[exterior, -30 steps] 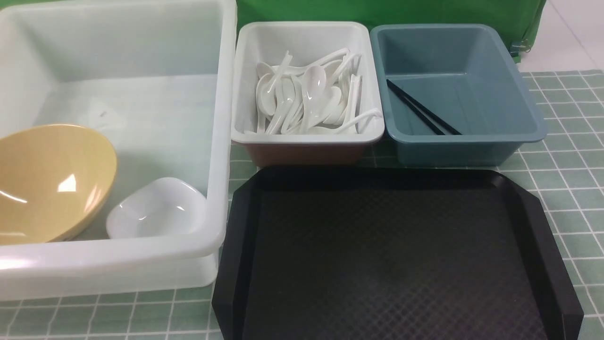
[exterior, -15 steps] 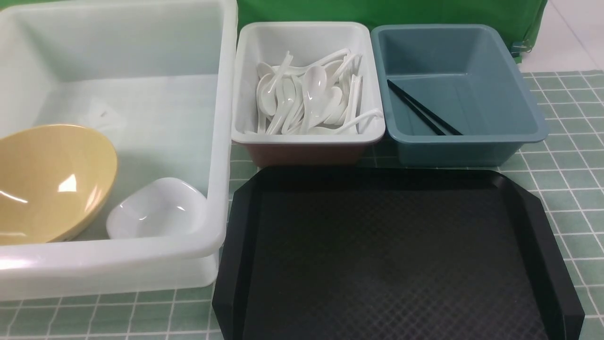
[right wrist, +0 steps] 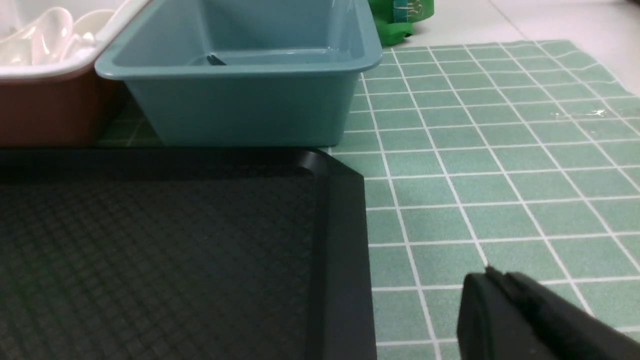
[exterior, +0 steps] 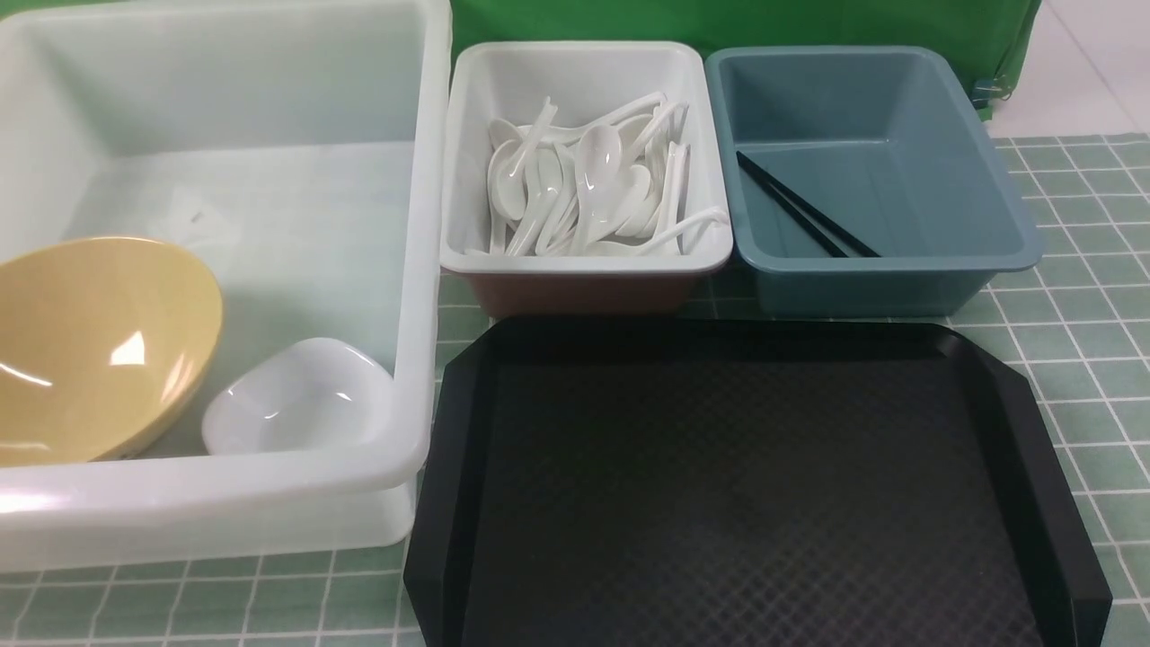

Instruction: On blue table put chopsticks spoon bowls plates into blue grey white boxes.

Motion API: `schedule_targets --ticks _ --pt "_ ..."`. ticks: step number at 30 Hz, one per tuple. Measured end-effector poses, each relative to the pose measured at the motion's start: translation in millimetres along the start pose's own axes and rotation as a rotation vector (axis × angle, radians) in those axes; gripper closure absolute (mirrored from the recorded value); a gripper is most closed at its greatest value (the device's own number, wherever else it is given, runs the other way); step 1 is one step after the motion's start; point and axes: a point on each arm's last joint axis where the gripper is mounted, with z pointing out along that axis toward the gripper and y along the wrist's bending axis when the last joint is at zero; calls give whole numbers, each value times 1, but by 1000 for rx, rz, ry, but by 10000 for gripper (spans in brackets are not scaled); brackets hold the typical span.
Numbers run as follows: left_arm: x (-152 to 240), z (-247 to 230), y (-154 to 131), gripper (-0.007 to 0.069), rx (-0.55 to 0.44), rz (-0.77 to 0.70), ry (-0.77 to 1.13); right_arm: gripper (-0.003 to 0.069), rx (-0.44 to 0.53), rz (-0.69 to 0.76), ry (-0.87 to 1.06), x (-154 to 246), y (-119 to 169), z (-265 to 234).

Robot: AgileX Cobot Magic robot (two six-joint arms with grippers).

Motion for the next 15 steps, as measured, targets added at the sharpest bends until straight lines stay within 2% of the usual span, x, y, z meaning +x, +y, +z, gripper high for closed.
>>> schedule_targets --ticks 15 --pt "0 0 0 621 0 0 0 603 0 0 0 0 0 0"
